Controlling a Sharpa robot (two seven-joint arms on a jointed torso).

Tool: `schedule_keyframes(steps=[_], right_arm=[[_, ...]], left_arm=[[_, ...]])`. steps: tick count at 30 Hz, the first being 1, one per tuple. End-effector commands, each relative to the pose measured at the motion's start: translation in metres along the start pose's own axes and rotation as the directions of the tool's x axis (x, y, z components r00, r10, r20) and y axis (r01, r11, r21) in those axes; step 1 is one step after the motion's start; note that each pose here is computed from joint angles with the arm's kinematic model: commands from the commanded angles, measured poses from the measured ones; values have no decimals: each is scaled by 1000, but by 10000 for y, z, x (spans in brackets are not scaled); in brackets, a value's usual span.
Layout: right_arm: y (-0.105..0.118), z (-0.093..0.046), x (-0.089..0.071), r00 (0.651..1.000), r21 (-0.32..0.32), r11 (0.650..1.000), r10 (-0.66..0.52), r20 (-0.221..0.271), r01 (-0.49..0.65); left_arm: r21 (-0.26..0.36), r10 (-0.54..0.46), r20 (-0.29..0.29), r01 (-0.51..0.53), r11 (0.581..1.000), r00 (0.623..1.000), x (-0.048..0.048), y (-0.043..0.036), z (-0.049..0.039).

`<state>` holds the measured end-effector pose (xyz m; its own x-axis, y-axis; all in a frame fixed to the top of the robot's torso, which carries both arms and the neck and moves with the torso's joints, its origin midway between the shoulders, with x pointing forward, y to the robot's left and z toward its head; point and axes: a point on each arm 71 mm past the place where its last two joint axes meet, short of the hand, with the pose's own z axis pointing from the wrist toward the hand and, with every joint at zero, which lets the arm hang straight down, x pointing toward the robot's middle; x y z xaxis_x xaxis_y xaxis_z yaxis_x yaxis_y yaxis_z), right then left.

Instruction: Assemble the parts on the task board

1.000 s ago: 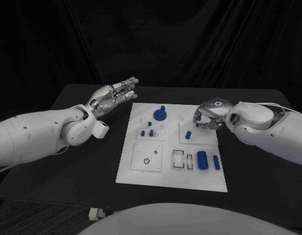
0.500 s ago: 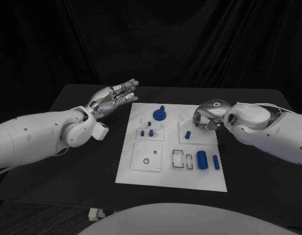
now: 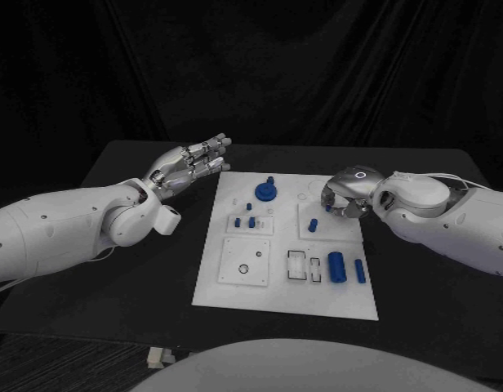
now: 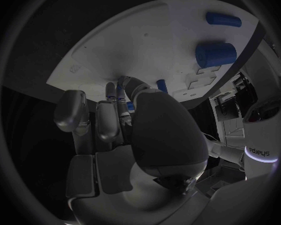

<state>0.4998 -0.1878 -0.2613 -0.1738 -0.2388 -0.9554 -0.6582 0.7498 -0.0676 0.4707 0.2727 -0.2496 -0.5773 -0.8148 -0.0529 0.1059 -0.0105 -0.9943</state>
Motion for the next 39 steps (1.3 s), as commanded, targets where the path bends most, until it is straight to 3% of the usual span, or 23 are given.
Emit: schedule_keyframes(steps=[1, 28, 39], right_arm=[[23, -1, -8, 1000, -13, 1000, -8, 23, 8], [14, -75, -98, 993, -23, 1000, -9, 122, 11], [77, -196, -400, 982, -32, 999, -13, 190, 19]], left_arm=[[153, -17, -8, 18, 988, 1000, 15, -102, 0], [135, -13, -3, 13, 991, 1000, -23, -69, 0], [121, -12, -1, 12, 993, 1000, -39, -56, -4]])
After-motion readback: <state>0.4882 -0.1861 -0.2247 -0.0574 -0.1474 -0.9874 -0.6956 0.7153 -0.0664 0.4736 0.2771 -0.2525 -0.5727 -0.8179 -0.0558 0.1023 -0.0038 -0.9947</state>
